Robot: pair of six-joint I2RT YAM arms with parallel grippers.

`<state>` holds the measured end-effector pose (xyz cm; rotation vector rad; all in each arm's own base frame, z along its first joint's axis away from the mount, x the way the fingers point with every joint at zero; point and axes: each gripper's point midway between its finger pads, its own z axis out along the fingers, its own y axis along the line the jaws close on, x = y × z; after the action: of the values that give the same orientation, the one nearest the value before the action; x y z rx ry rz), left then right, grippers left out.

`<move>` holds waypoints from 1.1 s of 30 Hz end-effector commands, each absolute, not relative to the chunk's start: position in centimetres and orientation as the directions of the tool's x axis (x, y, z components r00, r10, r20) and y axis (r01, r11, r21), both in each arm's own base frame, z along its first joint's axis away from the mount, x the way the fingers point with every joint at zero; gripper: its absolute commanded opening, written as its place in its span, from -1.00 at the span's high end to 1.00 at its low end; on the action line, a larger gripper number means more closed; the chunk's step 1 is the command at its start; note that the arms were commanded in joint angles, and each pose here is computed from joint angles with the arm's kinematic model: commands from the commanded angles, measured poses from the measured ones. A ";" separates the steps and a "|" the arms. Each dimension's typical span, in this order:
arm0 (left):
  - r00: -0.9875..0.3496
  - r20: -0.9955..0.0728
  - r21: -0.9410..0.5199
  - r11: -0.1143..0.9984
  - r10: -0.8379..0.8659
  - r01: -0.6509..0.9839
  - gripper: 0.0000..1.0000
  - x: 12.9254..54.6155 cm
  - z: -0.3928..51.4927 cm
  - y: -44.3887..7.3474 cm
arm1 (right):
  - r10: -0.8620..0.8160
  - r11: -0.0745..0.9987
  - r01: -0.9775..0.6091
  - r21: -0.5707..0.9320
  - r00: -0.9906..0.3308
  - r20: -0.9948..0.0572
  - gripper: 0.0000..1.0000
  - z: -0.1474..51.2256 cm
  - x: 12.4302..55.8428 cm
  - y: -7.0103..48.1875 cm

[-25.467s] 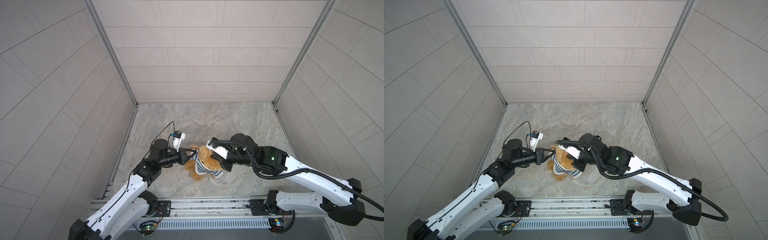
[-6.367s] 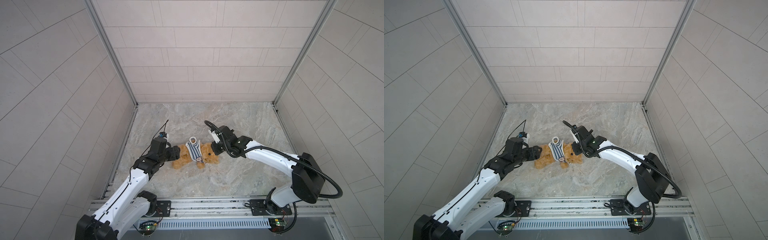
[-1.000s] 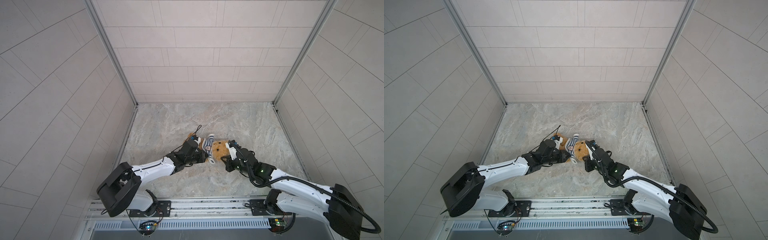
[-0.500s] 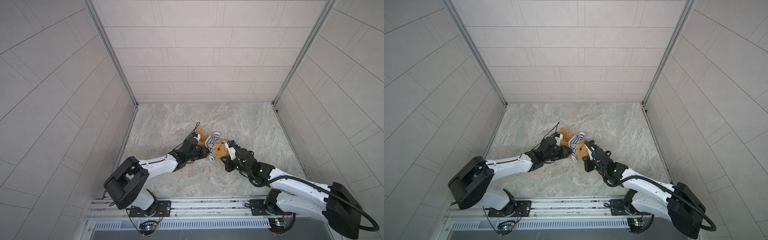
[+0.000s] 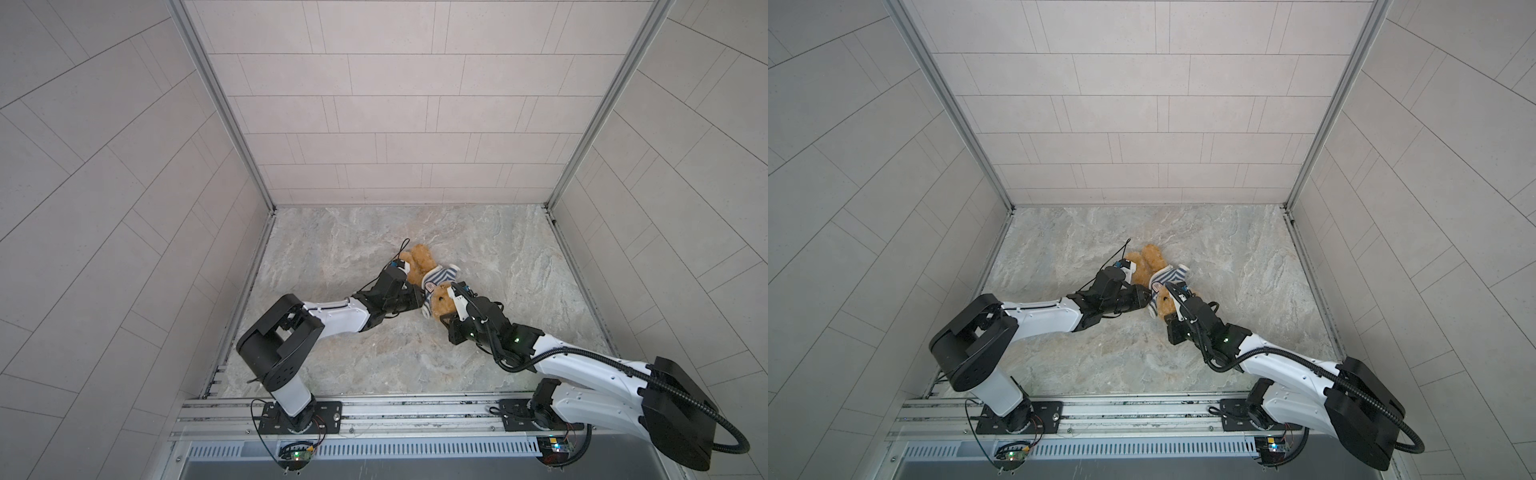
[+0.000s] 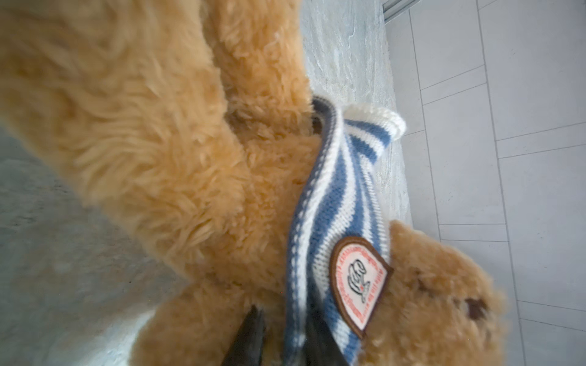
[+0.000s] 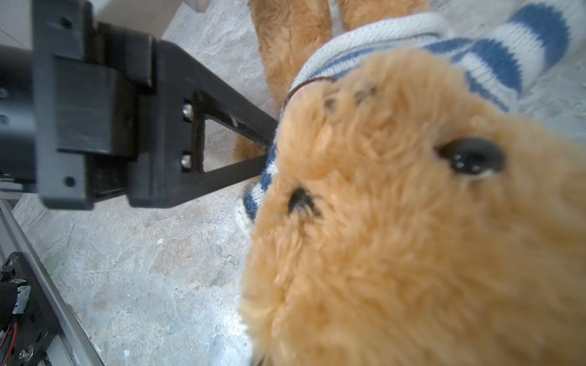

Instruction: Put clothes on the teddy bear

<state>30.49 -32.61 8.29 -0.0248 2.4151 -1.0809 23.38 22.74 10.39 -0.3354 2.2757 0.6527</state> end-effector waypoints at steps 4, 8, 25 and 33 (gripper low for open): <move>-0.861 -0.468 -0.669 0.717 -0.199 0.198 0.74 31.9 7.7 -32.4 | -0.016 0.818 -0.441 0.370 -0.661 -0.750 1.00 12.6 23.5 23.1; -0.858 -0.478 -0.663 0.717 -0.187 0.214 0.92 31.6 8.3 -31.7 | -0.028 0.831 -0.437 0.343 -0.650 -0.760 1.00 13.0 23.2 22.2; -0.868 -0.486 -0.615 0.745 -0.102 0.257 1.00 25.3 9.3 -25.4 | -0.009 0.879 -0.372 0.299 -0.639 -0.770 1.00 14.2 22.9 17.7; -0.872 -0.490 -0.633 0.690 -0.007 0.350 0.95 21.8 10.8 -24.9 | -0.002 0.881 -0.366 0.301 -0.638 -0.770 1.00 14.4 22.8 17.5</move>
<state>23.34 -26.08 11.83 0.2095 2.3886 -1.0825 22.15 18.43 13.44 -0.3065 2.2349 0.6036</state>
